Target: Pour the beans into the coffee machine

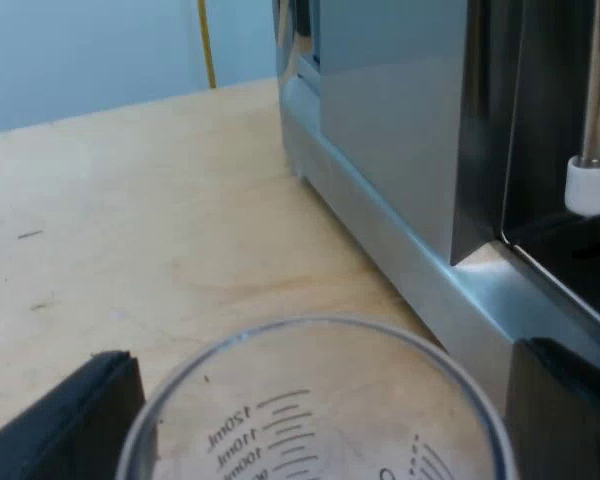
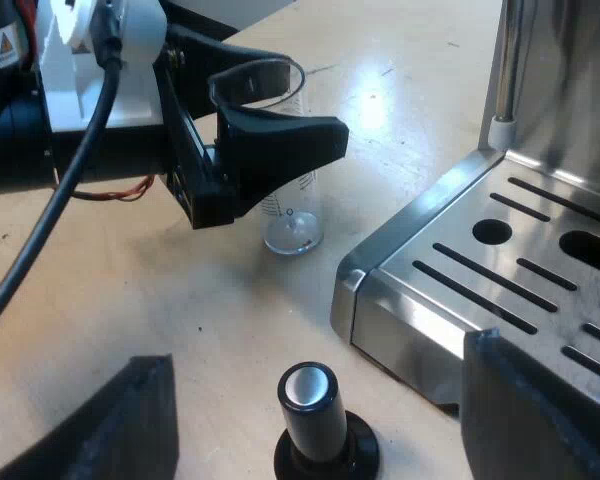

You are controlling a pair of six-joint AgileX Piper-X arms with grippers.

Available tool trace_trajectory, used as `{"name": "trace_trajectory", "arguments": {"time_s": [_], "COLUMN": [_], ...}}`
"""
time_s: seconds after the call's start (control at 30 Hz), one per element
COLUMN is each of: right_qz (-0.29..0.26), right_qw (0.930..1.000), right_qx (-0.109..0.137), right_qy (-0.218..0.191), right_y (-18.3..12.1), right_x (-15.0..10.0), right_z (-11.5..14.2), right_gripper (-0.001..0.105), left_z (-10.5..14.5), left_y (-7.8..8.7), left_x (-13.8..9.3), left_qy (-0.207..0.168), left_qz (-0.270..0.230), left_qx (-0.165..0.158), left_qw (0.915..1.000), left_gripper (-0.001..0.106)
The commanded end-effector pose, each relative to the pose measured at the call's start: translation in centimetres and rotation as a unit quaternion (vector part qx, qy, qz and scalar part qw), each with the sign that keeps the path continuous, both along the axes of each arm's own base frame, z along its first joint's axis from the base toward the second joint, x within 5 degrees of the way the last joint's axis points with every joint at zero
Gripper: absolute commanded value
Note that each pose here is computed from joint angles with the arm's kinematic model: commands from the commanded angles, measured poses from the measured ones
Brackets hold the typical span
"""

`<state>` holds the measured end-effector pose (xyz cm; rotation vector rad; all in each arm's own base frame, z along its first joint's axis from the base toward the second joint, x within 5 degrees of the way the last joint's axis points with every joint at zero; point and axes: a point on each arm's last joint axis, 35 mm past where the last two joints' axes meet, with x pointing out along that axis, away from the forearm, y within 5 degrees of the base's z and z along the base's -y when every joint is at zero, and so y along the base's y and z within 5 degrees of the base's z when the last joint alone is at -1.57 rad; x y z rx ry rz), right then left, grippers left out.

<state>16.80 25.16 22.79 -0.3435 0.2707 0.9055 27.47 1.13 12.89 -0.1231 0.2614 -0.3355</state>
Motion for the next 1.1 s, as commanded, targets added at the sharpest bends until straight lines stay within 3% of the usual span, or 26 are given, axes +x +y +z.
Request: {"name": "trace_trajectory", "arguments": {"time_s": [0.03, 0.33, 0.63, 0.77, 0.83, 0.93, 1.1], "right_qz": [-0.003, -0.003, 0.002, 0.002, 0.003, 0.007, 0.001], "right_qw": [1.0, 1.0, 0.9992, 0.9993, 0.9989, 0.9988, 0.9996], "right_qx": [0.002, 0.002, 0.032, 0.013, -0.012, -0.026, -0.003], "right_qy": [-0.004, -0.004, 0.023, 0.034, 0.045, 0.042, 0.029], "right_y": [0.0, 0.0, 0.0, 0.2, 0.5, 0.9, 1.3], "right_x": [0.0, 0.0, 0.0, 0.1, 0.3, 0.5, 1.2], "right_z": [0.1, 0.1, 0.8, 1.9, 3.0, 4.3, 6.5], "right_gripper": [0.062, 0.062, 0.062, 0.062, 0.062, 0.062, 0.062], "left_z": [1.6, 4.2, 5.7, 6.8, 7.3, 7.9, 9.9], "left_y": [0.1, 0.1, 0.0, 0.0, 0.0, -0.1, -0.1], "left_x": [0.1, -0.3, -0.7, -1.0, -1.2, -1.4, -2.5], "left_qy": [-0.029, -0.06, -0.065, -0.076, -0.082, -0.089, -0.101], "left_qz": [0.012, 0.013, 0.02, 0.022, 0.022, 0.022, 0.027], "left_qx": [0.002, -0.008, -0.054, -0.075, -0.086, -0.085, -0.084], "left_qw": [0.9995, 0.9981, 0.9962, 0.9941, 0.9926, 0.9921, 0.991], "left_gripper": [0.075, 0.075, 0.075, 0.075, 0.075, 0.075, 0.075]}}
